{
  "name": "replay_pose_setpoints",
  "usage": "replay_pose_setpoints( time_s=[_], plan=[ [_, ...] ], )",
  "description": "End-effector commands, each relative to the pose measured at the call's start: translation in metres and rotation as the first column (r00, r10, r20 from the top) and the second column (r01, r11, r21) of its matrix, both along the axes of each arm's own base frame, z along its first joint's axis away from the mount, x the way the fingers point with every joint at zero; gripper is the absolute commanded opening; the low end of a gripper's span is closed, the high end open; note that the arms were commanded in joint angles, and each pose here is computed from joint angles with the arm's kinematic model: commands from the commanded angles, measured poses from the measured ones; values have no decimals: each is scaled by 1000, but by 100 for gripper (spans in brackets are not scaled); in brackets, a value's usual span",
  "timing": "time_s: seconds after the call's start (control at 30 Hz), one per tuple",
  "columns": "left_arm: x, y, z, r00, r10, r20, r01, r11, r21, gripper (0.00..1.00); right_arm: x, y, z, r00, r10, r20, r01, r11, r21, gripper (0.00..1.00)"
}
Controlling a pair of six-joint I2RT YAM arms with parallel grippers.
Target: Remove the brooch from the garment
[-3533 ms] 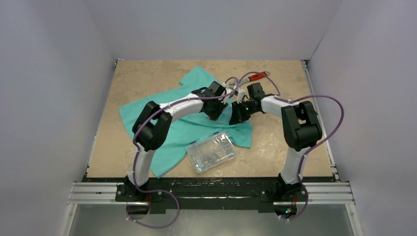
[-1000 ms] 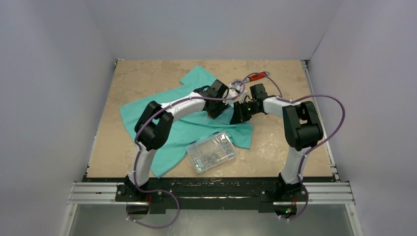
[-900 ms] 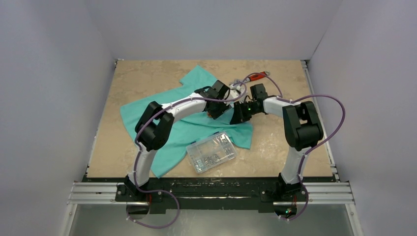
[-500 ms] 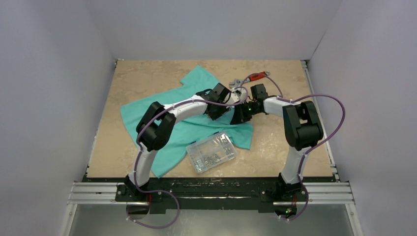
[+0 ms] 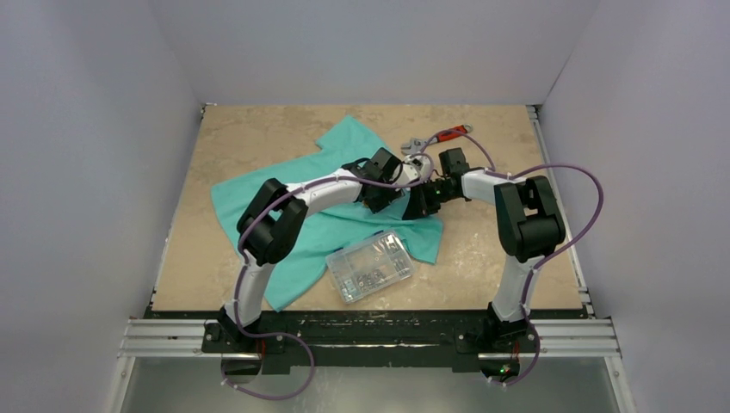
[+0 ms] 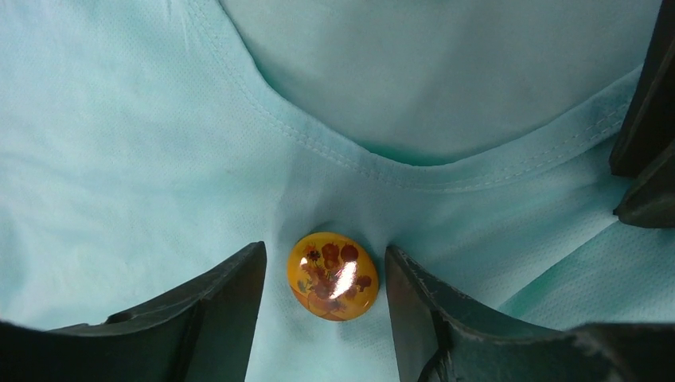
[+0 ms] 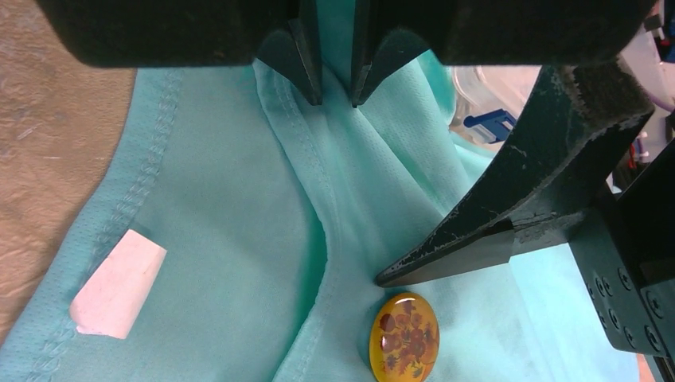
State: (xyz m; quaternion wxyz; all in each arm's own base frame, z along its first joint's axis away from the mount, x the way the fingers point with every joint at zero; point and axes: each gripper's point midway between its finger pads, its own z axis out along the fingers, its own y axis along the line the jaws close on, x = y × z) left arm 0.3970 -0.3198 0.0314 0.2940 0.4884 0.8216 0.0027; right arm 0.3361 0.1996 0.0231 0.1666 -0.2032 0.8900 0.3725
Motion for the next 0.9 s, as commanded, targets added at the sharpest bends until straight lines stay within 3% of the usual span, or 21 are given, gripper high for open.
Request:
replay_pose_setpoints(
  time_s=[0.0,0.23,0.6,0.87],
  plan=[
    [-27,10,-4,995,-86,-57,90,994,60,56,1,-1,-2,1000,-2,-6,2,1000,1,24],
    [-13,30,-13,998,-65,17,60,982,180,48,2,-3,-4,1000,-6,-8,6,1000,-5,24],
    [-4,18,22,994,-63,89,54,993,102,15,6,-2,-1,1000,-7,-1,7,1000,-7,25],
    [-4,20,34,993,-55,105,45,994,97,0,11,2,11,1000,-10,19,10,1000,22,30]
  ],
)
